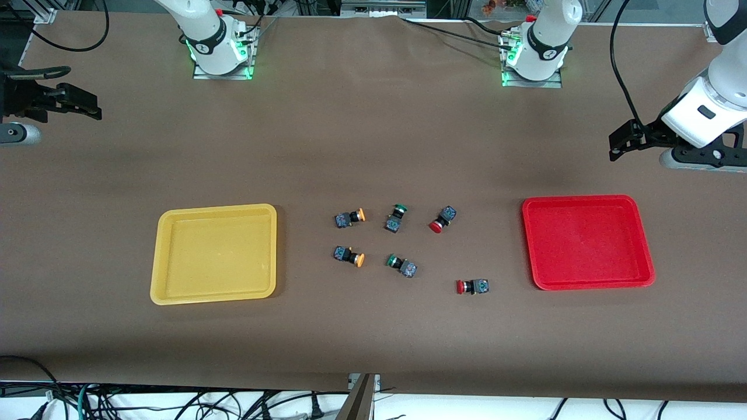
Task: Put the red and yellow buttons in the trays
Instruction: 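Move the left gripper toward a red button beside the red tray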
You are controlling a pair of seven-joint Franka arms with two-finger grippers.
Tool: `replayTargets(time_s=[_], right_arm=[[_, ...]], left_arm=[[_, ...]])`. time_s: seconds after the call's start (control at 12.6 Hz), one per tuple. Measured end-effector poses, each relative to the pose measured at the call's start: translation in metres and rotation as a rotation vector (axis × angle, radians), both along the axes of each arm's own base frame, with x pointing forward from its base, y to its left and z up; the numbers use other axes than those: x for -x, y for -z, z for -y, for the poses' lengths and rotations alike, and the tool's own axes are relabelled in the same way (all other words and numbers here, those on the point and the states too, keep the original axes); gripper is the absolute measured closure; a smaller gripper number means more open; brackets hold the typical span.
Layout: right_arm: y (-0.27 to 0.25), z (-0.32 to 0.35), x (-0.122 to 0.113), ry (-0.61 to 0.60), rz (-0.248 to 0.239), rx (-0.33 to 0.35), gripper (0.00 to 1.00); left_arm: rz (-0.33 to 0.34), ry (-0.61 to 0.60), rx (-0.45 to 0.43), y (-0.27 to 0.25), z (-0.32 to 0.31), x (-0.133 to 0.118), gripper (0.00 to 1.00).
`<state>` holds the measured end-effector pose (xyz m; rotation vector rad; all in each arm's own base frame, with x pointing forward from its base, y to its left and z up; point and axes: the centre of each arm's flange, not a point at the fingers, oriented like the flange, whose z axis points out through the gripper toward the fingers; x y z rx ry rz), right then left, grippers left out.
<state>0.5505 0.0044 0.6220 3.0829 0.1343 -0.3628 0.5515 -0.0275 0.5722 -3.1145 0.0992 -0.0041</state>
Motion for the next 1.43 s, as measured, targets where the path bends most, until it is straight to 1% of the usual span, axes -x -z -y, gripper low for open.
replayTargets(time_s=[0.79, 0.95, 1.11, 1.27, 1.43], right_arm=[[0.0, 0.0, 0.0, 0.0, 0.0, 0.0, 0.0], [0.0, 0.0, 0.0, 0.0, 0.0, 0.0, 0.0], [0.0, 0.0, 0.0, 0.0, 0.0, 0.0, 0.0], [0.0, 0.0, 0.0, 0.0, 0.0, 0.0, 0.0], [0.0, 0.0, 0.0, 0.0, 0.001, 0.0, 0.0]], left_arm=[[-0.008, -0.001, 0.003, 0.001, 0.0, 0.0, 0.0], [-0.067, -0.004, 0.046, 0.013, 0.006, 0.002, 0.0], [-0.119, 0.017, 0.08, 0.037, 0.023, -0.006, 0.0], [-0.17, 0.068, 0.105, 0.069, 0.057, -0.021, 0.0], [-0.226, 0.126, 0.113, 0.114, 0.097, -0.048, 0.0]])
